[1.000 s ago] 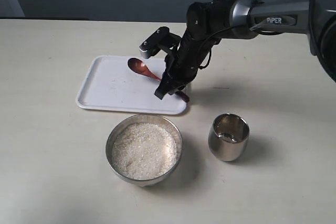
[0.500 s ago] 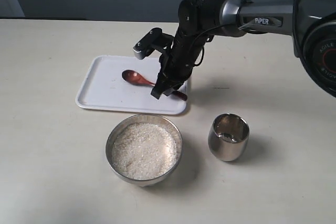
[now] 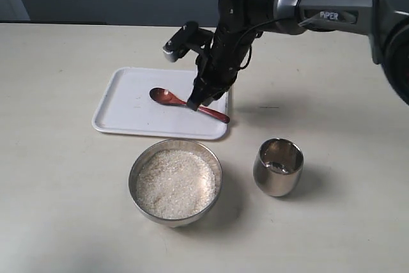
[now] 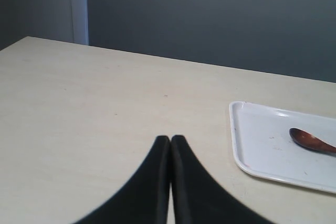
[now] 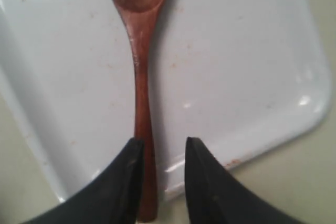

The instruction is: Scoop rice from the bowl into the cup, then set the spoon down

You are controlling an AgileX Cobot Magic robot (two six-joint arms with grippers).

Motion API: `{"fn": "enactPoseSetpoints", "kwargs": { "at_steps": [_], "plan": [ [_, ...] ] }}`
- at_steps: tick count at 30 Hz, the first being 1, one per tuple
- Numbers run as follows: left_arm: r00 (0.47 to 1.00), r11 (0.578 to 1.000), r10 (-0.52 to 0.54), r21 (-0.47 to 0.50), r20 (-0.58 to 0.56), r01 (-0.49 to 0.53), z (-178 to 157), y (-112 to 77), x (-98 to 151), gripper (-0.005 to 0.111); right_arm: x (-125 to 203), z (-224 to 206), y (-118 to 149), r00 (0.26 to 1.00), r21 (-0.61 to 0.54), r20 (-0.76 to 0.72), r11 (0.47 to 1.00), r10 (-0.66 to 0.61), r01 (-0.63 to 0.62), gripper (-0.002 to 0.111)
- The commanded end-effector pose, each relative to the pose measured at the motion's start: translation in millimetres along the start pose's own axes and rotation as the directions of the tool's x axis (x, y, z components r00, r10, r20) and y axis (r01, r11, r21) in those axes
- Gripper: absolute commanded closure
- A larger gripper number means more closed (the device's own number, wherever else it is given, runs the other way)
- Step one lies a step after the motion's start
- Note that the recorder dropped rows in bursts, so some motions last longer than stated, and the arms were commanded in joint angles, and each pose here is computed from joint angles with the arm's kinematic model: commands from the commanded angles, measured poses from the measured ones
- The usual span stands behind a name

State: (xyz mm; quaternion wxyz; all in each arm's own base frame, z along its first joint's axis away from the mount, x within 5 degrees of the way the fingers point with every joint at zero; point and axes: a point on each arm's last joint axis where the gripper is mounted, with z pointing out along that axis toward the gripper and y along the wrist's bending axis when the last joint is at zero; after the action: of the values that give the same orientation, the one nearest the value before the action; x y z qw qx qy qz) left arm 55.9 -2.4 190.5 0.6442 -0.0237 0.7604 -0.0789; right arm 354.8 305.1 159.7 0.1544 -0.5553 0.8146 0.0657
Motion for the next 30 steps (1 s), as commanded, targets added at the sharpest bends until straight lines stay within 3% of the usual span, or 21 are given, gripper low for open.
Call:
{"fn": "enactPoseSetpoints", "kwargs": {
  "at_steps": [1,3,8,13,16,18,21,25,29,30],
  "plan": [
    [1.0,1.0,-0.005,0.01,0.016,0.005,-1,-0.8,-2,0.106,-11,-63,-5,0.993,0.103,0.11,0.994,0.032,-0.043,0.091],
    [1.0,1.0,-0.005,0.01,0.016,0.005,-1,-0.8,-2,0.106,-15,-93,-4,0.983,0.128,0.178,0.989,0.047,-0.071,0.108],
    [1.0,1.0,-0.005,0.01,0.016,0.005,-1,-0.8,-2,0.106,-9,-151,8,0.942,0.145,0.32,0.977,0.102,-0.155,0.109],
    [1.0,1.0,-0.005,0.01,0.016,0.005,-1,-0.8,-2,0.106,24,-188,29,0.885,0.154,0.439,0.957,0.155,-0.244,0.109],
    [1.0,1.0,-0.005,0.01,0.016,0.005,-1,-0.8,-2,0.106,65,-208,53,0.779,0.13,0.592,0.928,0.208,-0.348,0.109],
    [1.0,1.0,-0.005,0.01,0.016,0.005,-1,-0.8,-2,0.106,96,-216,69,0.664,0.075,0.699,0.897,0.264,-0.436,0.109],
    [1.0,1.0,-0.003,0.01,0.016,0.003,-1,-0.8,-2,0.106,135,-217,91,0.572,-0.009,0.745,0.863,0.342,-0.505,0.109],
    [1.0,1.0,-0.005,0.01,0.016,0.005,-1,-0.8,-2,0.106,154,-215,105,0.618,-0.058,0.673,0.862,0.407,-0.504,0.109],
    [1.0,1.0,-0.005,0.01,0.016,0.005,-1,-0.8,-2,0.106,155,-214,106,0.632,-0.05,0.664,0.867,0.4,-0.496,0.109],
    [1.0,1.0,-0.005,0.01,0.016,0.005,-1,-0.8,-2,0.106,154,-216,104,0.645,0.002,0.683,0.882,0.343,-0.471,0.109]
  ]
}}
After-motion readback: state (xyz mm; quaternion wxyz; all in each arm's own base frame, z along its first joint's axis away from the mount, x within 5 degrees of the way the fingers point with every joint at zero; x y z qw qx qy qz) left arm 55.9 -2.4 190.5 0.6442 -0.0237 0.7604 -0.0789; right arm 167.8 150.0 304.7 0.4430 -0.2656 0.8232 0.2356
